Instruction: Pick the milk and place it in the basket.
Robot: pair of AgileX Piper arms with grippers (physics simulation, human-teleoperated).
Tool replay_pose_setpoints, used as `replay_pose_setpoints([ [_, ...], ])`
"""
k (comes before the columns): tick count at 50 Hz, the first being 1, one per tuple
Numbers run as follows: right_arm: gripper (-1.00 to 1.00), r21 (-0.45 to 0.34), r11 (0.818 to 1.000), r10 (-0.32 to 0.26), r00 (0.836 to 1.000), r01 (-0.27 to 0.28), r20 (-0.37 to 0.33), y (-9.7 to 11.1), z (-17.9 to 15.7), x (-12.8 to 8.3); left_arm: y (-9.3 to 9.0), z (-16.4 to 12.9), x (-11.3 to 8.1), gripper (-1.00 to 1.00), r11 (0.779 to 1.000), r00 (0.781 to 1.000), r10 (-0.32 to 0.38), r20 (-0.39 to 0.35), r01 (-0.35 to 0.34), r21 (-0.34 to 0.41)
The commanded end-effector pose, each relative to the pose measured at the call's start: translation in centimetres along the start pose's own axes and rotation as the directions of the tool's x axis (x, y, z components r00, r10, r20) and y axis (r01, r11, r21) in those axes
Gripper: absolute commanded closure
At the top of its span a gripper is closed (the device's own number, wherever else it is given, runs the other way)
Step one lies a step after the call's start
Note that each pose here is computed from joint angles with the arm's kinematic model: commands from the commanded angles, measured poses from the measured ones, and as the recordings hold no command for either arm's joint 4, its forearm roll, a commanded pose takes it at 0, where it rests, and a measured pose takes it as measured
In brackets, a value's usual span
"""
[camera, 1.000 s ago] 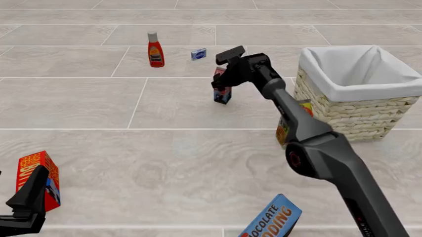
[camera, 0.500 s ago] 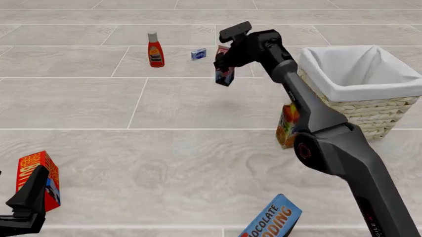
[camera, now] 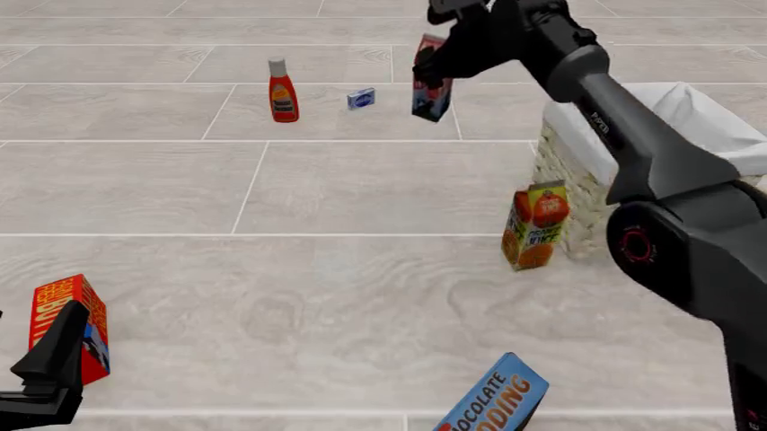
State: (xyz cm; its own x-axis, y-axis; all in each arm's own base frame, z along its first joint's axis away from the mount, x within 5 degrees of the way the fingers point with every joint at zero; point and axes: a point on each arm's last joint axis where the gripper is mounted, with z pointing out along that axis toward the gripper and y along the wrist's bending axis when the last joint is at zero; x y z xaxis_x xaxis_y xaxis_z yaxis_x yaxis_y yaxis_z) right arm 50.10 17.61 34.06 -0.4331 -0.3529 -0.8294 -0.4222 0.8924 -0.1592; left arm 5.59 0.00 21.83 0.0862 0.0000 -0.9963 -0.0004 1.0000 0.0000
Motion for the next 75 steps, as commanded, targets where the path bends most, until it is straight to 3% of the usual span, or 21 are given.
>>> replay_pose_setpoints([
  [1, 1.0, 0.036, 0.999, 0.035, 0.997, -0.037, 0.063, -1.6, -5.9, -0.9, 0.0, 0.0, 0.0, -1.0, 1.0, 1.0, 0.0, 0.0, 0.0, 0.0],
  [24, 1.0, 0.138, 0.984, 0.095, 0.989, -0.111, 0.113, -5.8, -13.7, 0.7, 0.0, 0.0, 0.0, -1.0, 1.0, 1.0, 0.0, 0.0, 0.0, 0.0],
  [38, 1.0, 0.212, 0.971, 0.087, 0.991, -0.108, 0.106, -8.4, -17.0, 2.1, 0.0, 0.0, 0.0, -1.0, 1.0, 1.0, 0.0, 0.0, 0.0, 0.0],
  [56, 1.0, 0.276, 0.955, 0.092, 0.993, -0.11, 0.079, -10.5, -19.3, 3.9, 0.0, 0.0, 0.0, -1.0, 1.0, 1.0, 0.0, 0.0, 0.0, 0.0],
  [75, 1.0, 0.367, 0.922, 0.121, 0.992, -0.12, 0.021, -14.5, -19.2, 7.0, 0.0, 0.0, 0.0, -1.0, 1.0, 1.0, 0.0, 0.0, 0.0, 0.0],
])
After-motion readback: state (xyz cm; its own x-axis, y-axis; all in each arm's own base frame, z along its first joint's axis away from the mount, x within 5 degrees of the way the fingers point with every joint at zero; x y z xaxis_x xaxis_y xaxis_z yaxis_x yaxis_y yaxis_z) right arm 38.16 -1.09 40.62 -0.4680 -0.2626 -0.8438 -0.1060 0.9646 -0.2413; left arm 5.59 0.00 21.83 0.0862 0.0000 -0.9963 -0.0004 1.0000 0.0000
